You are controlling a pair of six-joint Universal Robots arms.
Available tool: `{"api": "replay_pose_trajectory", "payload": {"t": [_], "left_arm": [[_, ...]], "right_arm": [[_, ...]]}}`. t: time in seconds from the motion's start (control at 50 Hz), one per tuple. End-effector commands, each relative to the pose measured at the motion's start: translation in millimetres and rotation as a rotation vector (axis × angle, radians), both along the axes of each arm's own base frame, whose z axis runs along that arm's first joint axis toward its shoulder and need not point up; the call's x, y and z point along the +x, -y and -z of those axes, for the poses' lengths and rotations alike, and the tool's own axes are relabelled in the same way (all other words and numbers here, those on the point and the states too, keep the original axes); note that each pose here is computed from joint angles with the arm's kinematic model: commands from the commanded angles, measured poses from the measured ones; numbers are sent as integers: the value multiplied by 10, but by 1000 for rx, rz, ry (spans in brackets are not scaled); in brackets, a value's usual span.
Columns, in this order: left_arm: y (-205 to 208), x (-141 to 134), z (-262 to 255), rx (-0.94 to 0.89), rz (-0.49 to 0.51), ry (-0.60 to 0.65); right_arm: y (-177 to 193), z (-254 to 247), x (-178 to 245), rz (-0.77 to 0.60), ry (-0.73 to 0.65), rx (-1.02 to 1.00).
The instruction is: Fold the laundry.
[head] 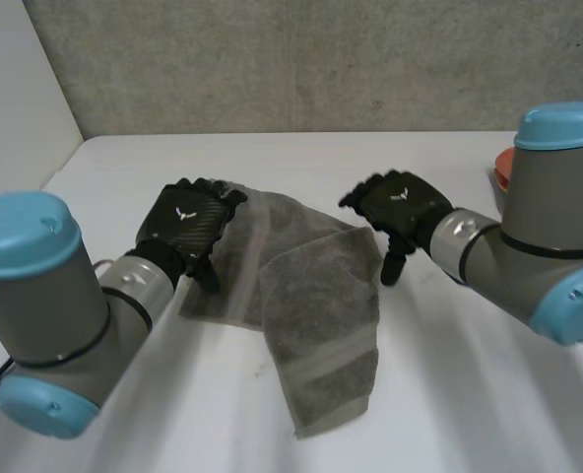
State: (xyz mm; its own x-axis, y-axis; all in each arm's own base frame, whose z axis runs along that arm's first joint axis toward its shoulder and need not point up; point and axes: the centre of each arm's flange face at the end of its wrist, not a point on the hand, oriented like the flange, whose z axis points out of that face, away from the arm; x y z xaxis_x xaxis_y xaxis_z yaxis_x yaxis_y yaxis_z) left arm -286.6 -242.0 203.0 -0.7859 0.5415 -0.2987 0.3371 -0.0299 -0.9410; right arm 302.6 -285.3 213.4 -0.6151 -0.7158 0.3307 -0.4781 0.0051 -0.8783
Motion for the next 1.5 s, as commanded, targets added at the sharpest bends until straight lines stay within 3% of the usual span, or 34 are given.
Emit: {"api": "replay_pose_trajectory", "payload": {"t": [0.02,0.1,0.24,0.38,0.58,0.86,1.0,1.26,1.38,1.5], "left_arm": [[187,26,-34,114,83,-18],[283,29,-30,210,155,-44],[379,35,-34,310,222,-84],[398,65,17,326,181,-86],[362,110,66,307,161,-88],[414,234,-57,241,84,-112],[396,264,-17,254,67,-125],[338,266,71,265,67,-114],[332,315,113,271,28,-105],[353,444,207,276,-91,-83]], "right_arm": [[-623,85,-125,-39,-121,162],[-1072,300,-109,-172,-171,181],[-1441,656,-26,-281,-163,59],[-1528,932,49,-315,-150,-5],[-1346,1091,141,-288,-135,-56],[-1117,495,235,-207,3,-182],[-1132,727,190,-216,-59,-45],[-1060,777,195,-183,-45,-41],[-1111,452,258,-186,11,-87],[-1043,-448,221,-165,116,-241]]}}
